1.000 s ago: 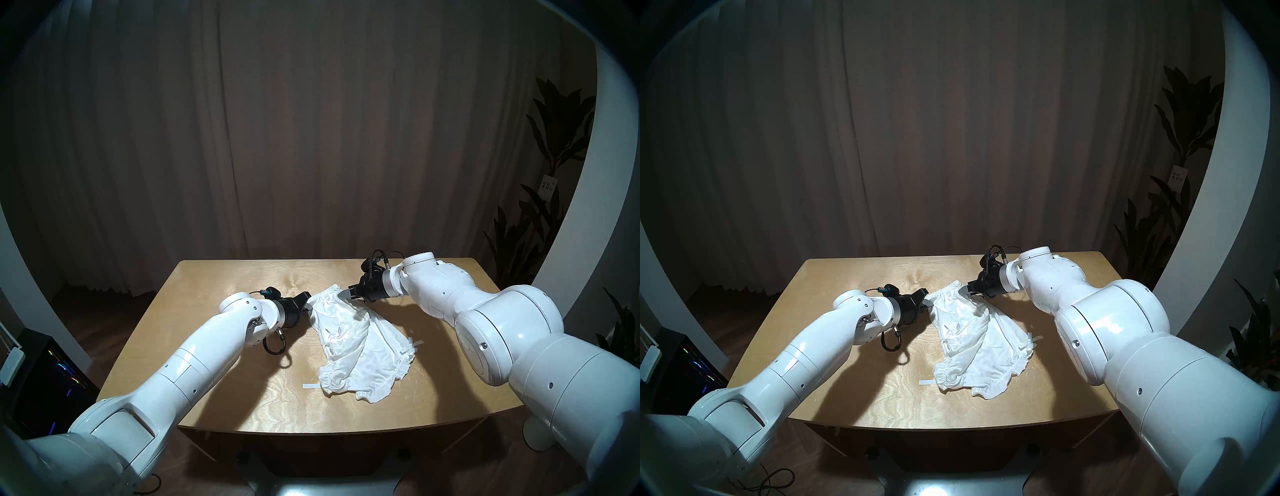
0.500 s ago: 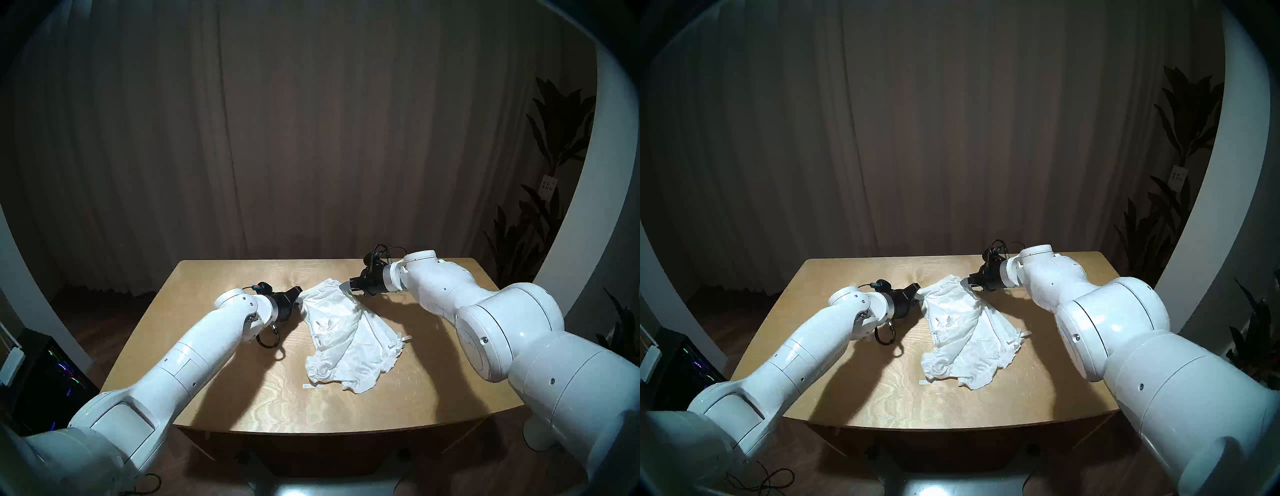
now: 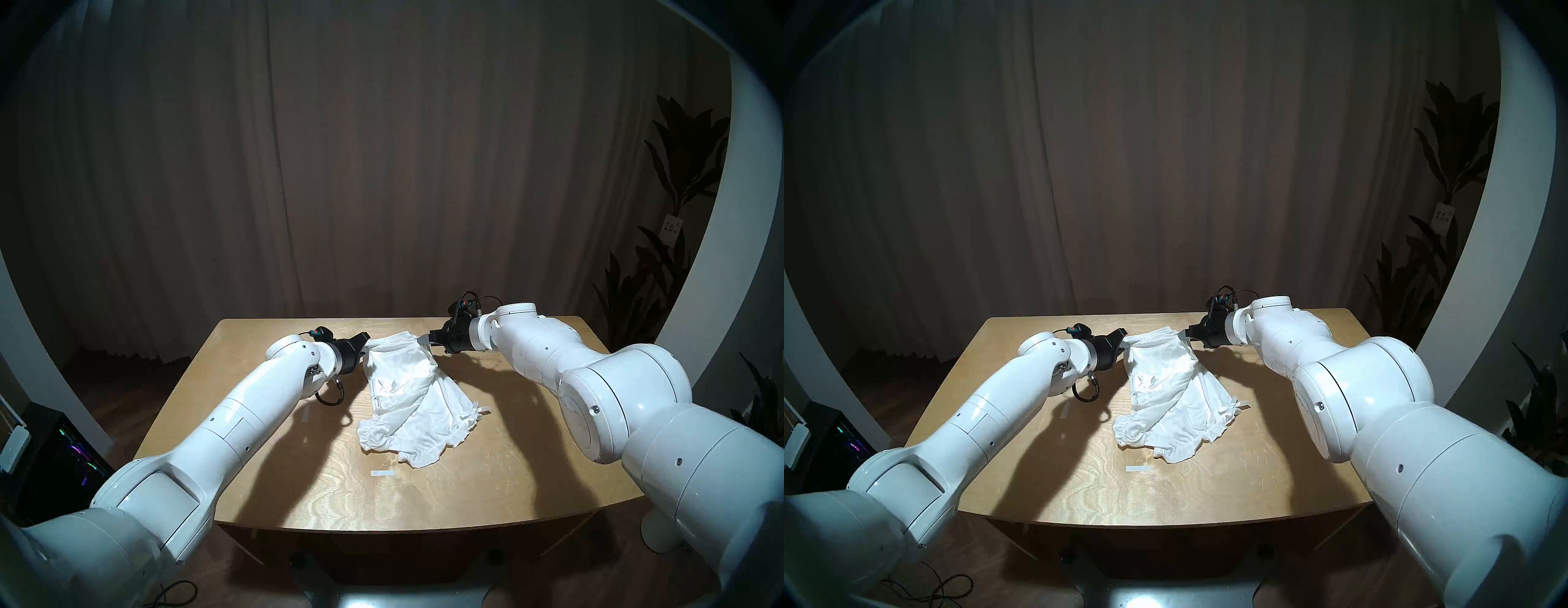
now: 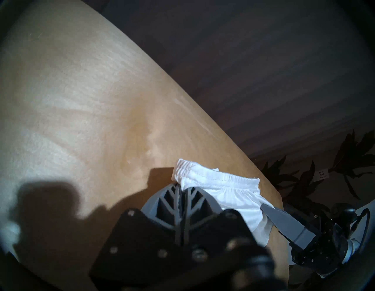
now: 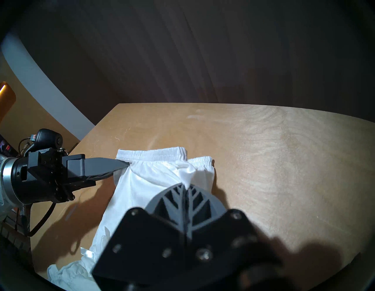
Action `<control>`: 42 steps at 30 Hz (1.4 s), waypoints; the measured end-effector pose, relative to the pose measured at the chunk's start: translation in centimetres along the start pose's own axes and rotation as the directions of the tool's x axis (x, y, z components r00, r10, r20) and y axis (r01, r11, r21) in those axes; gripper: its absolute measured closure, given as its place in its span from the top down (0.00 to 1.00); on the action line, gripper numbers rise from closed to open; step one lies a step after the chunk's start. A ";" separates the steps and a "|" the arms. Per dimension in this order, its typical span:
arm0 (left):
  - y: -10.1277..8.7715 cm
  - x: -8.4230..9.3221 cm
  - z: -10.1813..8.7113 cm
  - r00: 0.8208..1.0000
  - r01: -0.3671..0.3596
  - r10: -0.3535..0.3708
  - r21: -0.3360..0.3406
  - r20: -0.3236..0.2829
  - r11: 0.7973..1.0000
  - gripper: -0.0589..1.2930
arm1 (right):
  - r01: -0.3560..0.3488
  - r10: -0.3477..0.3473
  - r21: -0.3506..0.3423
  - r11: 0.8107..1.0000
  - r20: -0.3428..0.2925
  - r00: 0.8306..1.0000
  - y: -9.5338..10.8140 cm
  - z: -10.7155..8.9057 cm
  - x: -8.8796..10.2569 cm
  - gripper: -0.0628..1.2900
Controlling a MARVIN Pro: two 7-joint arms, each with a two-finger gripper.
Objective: Fold the pants in half lengthwise, then in half again, and set them down flat
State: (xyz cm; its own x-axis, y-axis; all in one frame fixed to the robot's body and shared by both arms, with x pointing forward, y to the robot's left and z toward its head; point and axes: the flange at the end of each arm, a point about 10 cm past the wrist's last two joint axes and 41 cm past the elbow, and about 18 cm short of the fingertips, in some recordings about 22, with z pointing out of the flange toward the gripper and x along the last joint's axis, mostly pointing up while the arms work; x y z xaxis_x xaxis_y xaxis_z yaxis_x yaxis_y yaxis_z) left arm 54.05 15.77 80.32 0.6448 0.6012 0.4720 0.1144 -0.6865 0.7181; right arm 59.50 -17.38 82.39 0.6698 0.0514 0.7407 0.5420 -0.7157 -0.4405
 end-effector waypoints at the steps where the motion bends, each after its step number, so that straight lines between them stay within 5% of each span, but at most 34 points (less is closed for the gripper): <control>1: 0.1 0.1 0.0 1.000 -0.002 0.002 -0.002 -0.002 1.000 0.02 | -0.001 0.001 -0.001 1.000 -0.003 1.000 0.0 0.0 0.1 0.02; 16: 1.3 0.8 0.4 0.999 -0.035 0.034 -0.036 -0.020 0.999 0.02 | -0.045 0.044 -0.011 0.999 -0.048 0.998 0.3 -0.2 0.4 0.02; 23: 1.0 0.6 0.4 0.999 -0.046 0.045 -0.037 -0.018 0.998 0.02 | -0.013 0.013 -0.024 1.000 -0.028 1.000 0.3 0.0 0.1 0.02; 29: 0.0 -0.1 0.7 0.999 -0.050 0.050 -0.013 -0.005 0.999 0.02 | 0.011 -0.012 -0.052 0.999 -0.004 1.000 0.3 0.6 -0.8 0.21; 38: -0.8 -0.2 1.0 0.999 -0.044 0.044 0.004 -0.003 0.999 0.02 | 0.002 -0.003 -0.072 0.997 -0.014 1.000 0.2 0.9 -0.8 0.15; 42: -1.0 -0.2 1.1 0.999 -0.041 0.041 0.010 -0.002 0.999 0.02 | -0.002 0.000 -0.085 0.996 -0.021 1.000 0.1 1.1 -0.7 0.34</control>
State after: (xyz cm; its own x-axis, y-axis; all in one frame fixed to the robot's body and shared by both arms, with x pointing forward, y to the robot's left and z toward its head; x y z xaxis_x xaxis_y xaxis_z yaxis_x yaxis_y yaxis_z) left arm 54.64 15.85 78.95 0.6477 0.5734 0.5017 0.0956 -0.7144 0.6932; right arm 59.67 -16.73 81.23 0.6595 0.0367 0.7508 0.4956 -0.7722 -0.3976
